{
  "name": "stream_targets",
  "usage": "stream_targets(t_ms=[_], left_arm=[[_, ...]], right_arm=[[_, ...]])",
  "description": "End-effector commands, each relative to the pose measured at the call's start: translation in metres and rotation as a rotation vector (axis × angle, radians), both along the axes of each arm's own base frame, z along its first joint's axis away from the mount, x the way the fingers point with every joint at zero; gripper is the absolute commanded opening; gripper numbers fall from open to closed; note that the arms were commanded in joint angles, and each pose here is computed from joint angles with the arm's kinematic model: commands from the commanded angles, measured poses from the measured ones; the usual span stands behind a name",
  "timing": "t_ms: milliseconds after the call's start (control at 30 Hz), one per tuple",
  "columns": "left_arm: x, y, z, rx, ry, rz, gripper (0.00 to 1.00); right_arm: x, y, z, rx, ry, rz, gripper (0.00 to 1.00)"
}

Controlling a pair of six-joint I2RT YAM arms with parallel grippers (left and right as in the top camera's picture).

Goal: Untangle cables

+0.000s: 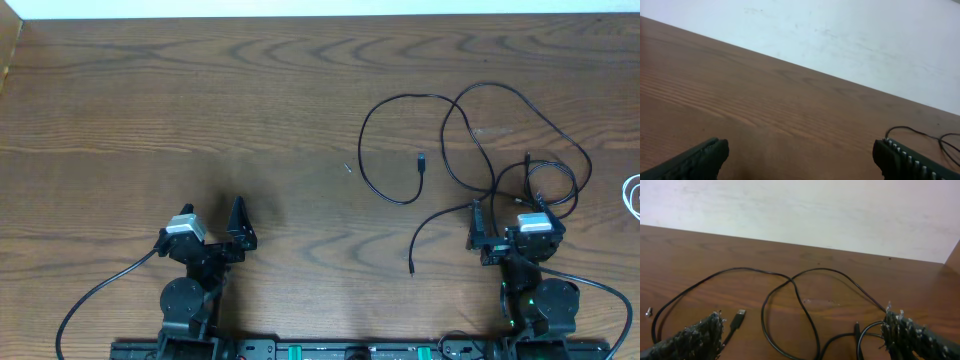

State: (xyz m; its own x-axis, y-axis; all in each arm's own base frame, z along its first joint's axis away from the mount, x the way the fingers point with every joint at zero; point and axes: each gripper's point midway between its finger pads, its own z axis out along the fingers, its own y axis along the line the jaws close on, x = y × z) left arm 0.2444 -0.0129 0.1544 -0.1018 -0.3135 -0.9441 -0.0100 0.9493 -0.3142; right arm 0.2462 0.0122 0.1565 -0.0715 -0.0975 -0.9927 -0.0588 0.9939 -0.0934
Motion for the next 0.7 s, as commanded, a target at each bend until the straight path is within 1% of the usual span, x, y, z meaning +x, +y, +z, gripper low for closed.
stream_targets(t_ms=[0, 333, 567, 667], left_arm=[[-0.001, -0.002, -0.016, 0.022, 0.047, -0.005, 0.98], [-0.001, -0.001, -0.016, 0.022, 0.047, 0.001, 0.98], [-0.001, 0.023, -0.016, 0.019, 0.048, 0.097, 0.98], [-0.001, 0.026, -0.016, 0.019, 0.048, 0.110, 0.98]], right_arm=[[0.000, -0.001, -0.001, 0.011, 0.002, -0.006, 0.99], [0.000, -0.001, -0.001, 0.011, 0.002, -0.006, 0.99], [0.000, -0.001, -0.001, 0.011, 0.002, -0.006, 0.99], [0.000, -0.001, -0.001, 0.011, 0.002, -0.006, 0.99]])
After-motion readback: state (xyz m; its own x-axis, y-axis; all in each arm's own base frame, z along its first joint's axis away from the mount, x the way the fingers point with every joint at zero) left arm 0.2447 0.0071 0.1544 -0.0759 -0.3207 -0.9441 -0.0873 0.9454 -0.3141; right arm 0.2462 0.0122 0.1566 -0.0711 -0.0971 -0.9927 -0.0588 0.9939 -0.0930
